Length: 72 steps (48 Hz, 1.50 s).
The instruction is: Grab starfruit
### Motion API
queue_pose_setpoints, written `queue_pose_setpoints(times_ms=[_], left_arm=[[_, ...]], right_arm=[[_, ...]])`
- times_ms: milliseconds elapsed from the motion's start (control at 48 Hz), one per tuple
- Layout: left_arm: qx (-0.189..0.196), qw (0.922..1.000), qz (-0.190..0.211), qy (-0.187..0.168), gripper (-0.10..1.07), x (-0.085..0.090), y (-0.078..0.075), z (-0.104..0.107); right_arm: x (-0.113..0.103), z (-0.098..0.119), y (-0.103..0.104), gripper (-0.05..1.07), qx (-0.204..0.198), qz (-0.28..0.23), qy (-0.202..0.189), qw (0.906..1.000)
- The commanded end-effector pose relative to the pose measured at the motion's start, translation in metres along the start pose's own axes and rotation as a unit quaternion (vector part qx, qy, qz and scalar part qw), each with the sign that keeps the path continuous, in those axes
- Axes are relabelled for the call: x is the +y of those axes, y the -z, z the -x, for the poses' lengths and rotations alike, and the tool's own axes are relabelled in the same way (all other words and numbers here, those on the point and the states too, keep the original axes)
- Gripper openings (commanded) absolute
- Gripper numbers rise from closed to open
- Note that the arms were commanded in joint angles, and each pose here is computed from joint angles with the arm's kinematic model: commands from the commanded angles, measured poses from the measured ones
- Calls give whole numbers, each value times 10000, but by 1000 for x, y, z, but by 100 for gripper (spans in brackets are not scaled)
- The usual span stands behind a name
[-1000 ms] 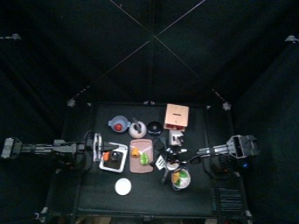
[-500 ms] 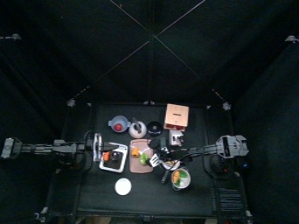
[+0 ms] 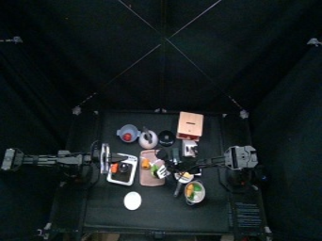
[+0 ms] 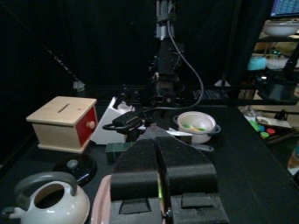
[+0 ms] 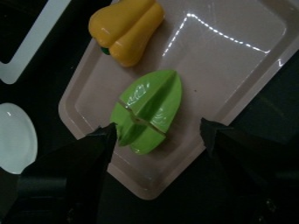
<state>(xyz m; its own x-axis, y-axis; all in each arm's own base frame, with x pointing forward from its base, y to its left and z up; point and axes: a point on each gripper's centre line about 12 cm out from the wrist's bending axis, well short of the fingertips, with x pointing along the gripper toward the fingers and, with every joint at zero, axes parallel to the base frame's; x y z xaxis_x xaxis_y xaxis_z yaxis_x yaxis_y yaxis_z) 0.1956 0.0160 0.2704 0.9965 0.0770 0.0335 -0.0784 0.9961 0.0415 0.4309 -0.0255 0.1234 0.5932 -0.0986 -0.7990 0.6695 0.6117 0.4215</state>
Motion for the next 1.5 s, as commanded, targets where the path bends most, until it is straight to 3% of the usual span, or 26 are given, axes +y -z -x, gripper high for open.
queue_pose_setpoints(times_ms=[0, 562, 979, 1479], left_arm=[[-107, 9999, -16, -16, 1, 1, -6, -1], [-107, 9999, -16, -16, 1, 1, -6, -1], [-107, 9999, -16, -16, 1, 1, -6, -1], [-107, 9999, -16, -16, 1, 1, -6, -1]], right_arm=[[13, 7, -12, 104, -199, -83, -334, 9992], [10, 1, -13, 101, -202, -142, -351, 9991], [10, 0, -12, 75, -184, -173, -344, 9991], [21, 29, -22, 74, -411, -58, -585, 9974]])
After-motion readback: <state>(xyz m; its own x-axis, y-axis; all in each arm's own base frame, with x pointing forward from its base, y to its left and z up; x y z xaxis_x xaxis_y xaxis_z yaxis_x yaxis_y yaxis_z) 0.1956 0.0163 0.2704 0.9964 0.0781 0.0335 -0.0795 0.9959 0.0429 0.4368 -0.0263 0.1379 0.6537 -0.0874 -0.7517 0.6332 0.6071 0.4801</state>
